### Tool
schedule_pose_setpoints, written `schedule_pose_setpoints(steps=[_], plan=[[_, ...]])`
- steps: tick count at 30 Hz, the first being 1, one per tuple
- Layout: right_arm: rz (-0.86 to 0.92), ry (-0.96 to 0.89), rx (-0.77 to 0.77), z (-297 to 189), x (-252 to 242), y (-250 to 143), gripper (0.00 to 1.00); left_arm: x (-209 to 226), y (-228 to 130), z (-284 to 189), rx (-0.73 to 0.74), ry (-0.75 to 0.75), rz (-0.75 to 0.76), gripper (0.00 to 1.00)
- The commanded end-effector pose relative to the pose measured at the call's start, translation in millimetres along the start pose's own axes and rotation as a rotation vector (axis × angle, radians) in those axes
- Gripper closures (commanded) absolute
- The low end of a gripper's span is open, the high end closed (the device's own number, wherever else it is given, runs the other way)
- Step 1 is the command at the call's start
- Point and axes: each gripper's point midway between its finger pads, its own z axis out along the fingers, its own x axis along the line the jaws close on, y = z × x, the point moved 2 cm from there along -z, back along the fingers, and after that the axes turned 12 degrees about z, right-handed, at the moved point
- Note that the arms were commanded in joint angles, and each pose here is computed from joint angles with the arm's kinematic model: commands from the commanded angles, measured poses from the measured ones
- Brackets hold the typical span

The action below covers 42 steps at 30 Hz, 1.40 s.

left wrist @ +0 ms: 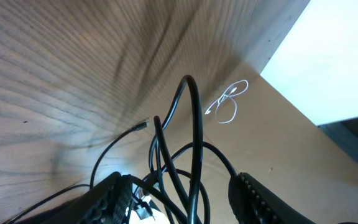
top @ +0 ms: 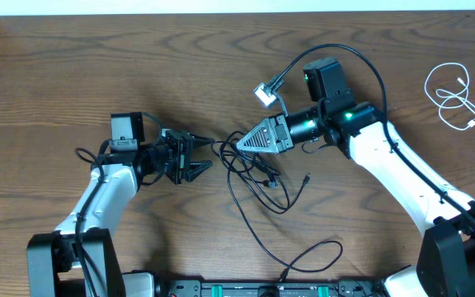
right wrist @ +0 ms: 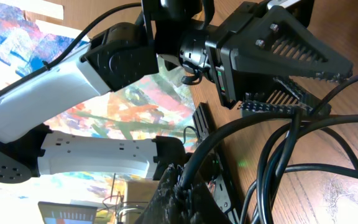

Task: Untangle cables

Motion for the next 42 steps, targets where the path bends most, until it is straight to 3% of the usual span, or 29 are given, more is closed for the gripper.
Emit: schedule_pose_setpoints(steps=[1,7,13,14,18,25,30,42], plan=[[-0.042,0.039,0.024,0,15,-5,0.99,-3,-5,6,0.013,0.006,0.015,0.44],[-0.042,0.039,0.025,0,15,-5,0.99,-10,-8,23,-0.019,0.033,0.076,0.48],[-0.043,0.042,0.026,0,16,-5,0.99,-5,-2,30,-0.087,0.088,0.157,0.89],[-0.042,0.042,0.025,0,16,-4,0.99,-3,0,30,-0.1,0.102,0.188,0.92],[-0.057,0.08,0.036,-5,21,-5,0.99,26,11,23,-0.179,0.256,0.235,0.92],[-0.09,0.172,0.037,-28,34,2,0.99,92,21,-11,-0.325,0.633,0.142,0.92],[-0.041,0.164,-0.015,-47,28,12,0.99,102,21,-19,-0.327,0.711,0.183,0.92],[-0.052,0.132,-0.219,-120,35,24,0.99,143,25,-73,-0.366,0.964,0.112,0.92]])
